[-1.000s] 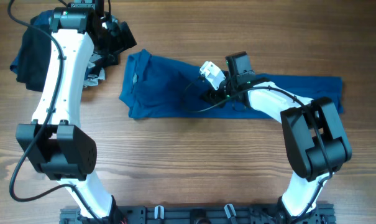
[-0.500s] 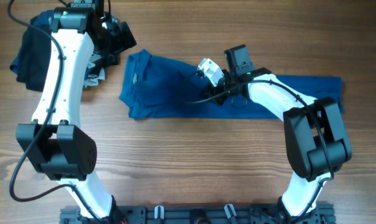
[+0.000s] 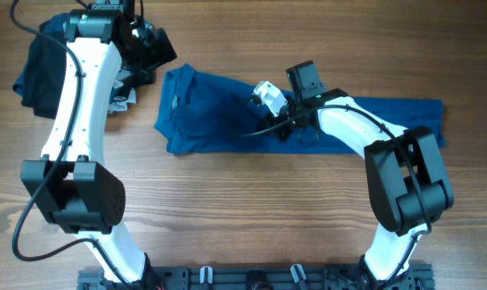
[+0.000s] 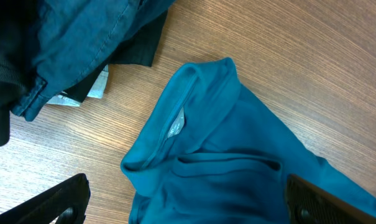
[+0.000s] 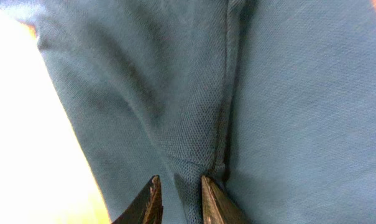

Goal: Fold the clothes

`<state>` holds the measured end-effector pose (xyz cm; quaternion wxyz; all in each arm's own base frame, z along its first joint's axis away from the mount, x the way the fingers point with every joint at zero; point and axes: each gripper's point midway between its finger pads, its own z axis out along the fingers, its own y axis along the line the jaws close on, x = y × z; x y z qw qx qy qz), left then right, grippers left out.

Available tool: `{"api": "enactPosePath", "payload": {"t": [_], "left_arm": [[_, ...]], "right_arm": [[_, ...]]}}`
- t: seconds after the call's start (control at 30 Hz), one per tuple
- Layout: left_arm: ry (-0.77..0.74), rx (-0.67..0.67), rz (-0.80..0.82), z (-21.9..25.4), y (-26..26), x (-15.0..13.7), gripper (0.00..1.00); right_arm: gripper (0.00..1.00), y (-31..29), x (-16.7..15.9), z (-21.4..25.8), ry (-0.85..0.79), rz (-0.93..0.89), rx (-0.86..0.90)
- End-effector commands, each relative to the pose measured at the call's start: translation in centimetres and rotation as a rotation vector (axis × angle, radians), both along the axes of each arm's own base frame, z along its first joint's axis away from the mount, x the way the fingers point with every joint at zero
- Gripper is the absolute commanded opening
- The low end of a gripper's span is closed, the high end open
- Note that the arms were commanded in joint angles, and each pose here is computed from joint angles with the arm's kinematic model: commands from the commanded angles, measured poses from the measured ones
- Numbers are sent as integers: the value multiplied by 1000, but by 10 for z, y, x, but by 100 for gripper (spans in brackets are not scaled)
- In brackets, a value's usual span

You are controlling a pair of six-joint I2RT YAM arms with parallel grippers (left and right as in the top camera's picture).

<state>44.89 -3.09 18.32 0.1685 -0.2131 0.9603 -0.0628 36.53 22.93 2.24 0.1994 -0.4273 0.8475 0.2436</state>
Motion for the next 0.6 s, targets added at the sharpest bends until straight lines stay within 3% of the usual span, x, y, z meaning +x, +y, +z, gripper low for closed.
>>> {"api": "enactPosePath", "payload": {"t": [0.0,0.3,0.47,0.57], "left_arm": [[8,-15,-1,-2,-2,-1,100],[8,-15,-2,-2,-2,-1,100],[8,-15,-1,-2,-2,-1,100],[8,-15,-1,-2,-2,-1,100]], "right_arm": [[21,10,-9,18,14,30,41],[22,15,-30,11,121,-16,-8],[33,16,-28,15,133,-44,-9],[36,22,-15,45,63,-41,25]]}}
